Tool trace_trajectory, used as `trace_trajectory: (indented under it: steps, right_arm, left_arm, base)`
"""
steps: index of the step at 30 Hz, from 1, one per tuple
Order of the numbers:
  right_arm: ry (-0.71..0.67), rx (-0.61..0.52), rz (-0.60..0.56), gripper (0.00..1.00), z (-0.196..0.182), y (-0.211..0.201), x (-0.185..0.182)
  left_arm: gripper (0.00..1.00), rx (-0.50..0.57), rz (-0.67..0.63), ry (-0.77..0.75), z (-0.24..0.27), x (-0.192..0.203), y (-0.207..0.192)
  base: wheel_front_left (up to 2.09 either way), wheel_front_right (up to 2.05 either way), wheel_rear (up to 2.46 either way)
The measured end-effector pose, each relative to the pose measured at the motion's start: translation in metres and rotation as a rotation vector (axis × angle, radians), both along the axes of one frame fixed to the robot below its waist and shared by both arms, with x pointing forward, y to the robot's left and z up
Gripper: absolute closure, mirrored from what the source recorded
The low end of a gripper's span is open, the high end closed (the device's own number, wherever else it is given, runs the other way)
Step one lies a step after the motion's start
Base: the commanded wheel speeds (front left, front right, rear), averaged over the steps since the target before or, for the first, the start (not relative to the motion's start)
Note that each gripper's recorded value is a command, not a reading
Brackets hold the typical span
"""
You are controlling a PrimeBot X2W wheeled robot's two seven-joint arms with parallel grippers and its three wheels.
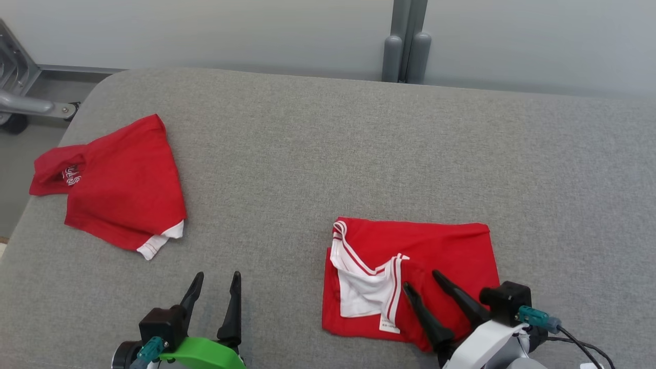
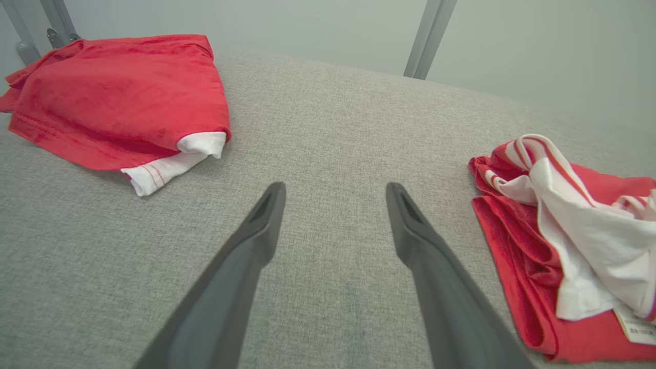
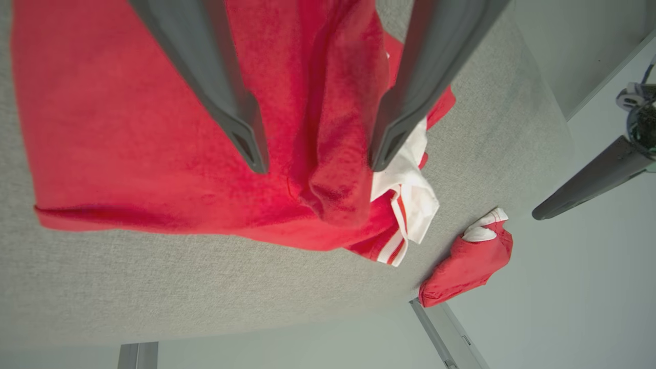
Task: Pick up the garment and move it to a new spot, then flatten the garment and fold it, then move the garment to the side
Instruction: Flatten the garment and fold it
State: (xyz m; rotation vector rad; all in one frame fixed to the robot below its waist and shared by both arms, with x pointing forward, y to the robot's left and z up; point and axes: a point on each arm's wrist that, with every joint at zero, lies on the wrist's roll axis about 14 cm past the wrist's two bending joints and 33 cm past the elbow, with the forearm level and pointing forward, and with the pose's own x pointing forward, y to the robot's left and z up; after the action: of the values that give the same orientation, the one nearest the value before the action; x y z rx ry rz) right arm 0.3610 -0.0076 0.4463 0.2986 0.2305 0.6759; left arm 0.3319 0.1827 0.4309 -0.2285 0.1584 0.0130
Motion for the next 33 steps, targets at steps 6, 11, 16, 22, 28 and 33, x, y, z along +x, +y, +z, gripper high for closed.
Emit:
trace_trajectory:
  steps: [6, 11, 16, 22, 28, 33]
  right_arm:
    - [0.006, -0.025, 0.062, 1.0, -0.004, 0.017, -0.005]
    - [-0.032, -0.025, 0.186, 1.0, 0.005, 0.046, -0.023]
    - [-0.029, -0.002, 0.319, 0.0, 0.011, 0.064, -0.052]
    - [-0.074, 0.072, 0.366, 0.0, 0.038, 0.068, -0.057]
    - [-0.15, 0.045, 0.093, 0.0, 0.05, 0.009, 0.01]
    - [-0.099, -0.05, -0.127, 0.0, 0.016, -0.042, 0.031]
  left_arm:
    - [0.0, 0.0, 0.006, 0.0, 0.0, -0.001, 0.002]
    - [0.0, 0.0, 0.006, -0.003, 0.001, 0.0, 0.002]
    - [0.0, -0.008, -0.008, -0.003, 0.001, 0.001, -0.003]
    - [0.0, -0.011, -0.019, -0.004, 0.001, 0.004, -0.006]
    - [0.0, -0.01, -0.035, -0.003, 0.0, 0.008, -0.011]
    - [0.0, -0.003, -0.047, -0.004, 0.0, 0.01, -0.014]
  base:
    - [0.0, 0.0, 0.0]
    - [0.0, 0.0, 0.0]
    - [0.0, 0.0, 0.0]
    - [0.0, 0.0, 0.0]
    - [0.0, 0.0, 0.0]
    - [0.0, 0.0, 0.0]
